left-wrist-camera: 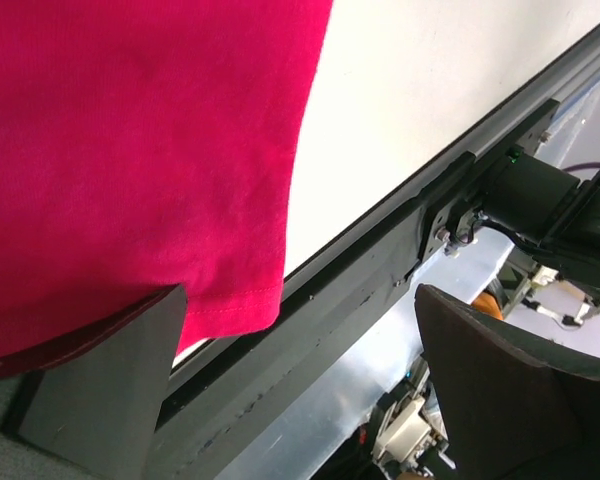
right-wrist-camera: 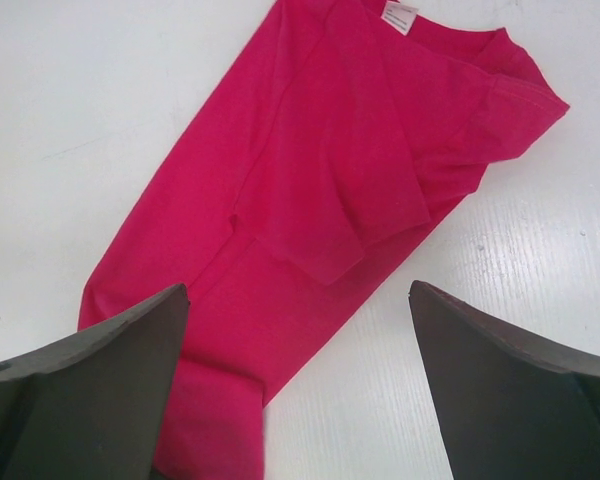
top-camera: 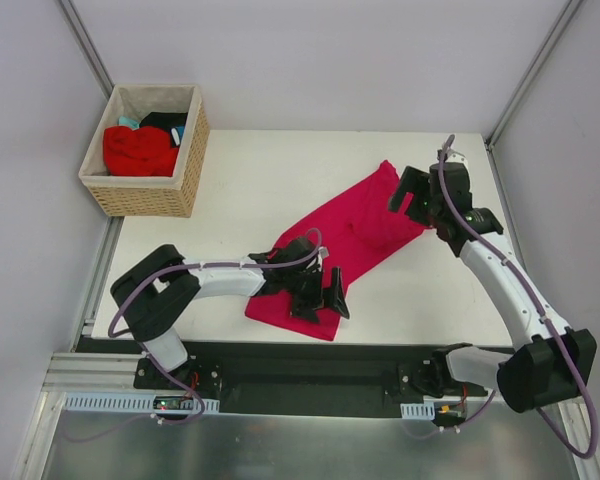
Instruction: Fold and stack the t-shirts
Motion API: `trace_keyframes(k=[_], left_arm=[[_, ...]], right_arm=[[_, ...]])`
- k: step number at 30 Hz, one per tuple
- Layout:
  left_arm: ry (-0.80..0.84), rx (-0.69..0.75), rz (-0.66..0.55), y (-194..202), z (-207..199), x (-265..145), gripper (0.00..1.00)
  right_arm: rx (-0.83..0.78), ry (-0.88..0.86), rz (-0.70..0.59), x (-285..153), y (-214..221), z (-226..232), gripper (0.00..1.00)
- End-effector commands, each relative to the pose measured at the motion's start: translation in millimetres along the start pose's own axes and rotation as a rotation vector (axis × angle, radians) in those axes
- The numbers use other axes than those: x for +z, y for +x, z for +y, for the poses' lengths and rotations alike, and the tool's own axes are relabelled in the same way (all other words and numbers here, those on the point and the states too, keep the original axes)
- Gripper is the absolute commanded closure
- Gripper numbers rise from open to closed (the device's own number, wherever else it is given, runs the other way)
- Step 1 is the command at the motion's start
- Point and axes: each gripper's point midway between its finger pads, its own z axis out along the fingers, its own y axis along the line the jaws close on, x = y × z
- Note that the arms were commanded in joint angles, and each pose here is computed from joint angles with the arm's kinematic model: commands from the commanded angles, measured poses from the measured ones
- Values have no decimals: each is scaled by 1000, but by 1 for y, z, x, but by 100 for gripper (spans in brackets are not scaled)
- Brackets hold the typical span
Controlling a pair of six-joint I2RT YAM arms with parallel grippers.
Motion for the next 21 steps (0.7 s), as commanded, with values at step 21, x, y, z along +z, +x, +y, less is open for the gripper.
trace_keyframes(k=[21], left_arm=[[14,76,-509,-65,-26,-206,1]], right_arm=[[101,-160,172,195,-16,68,4]])
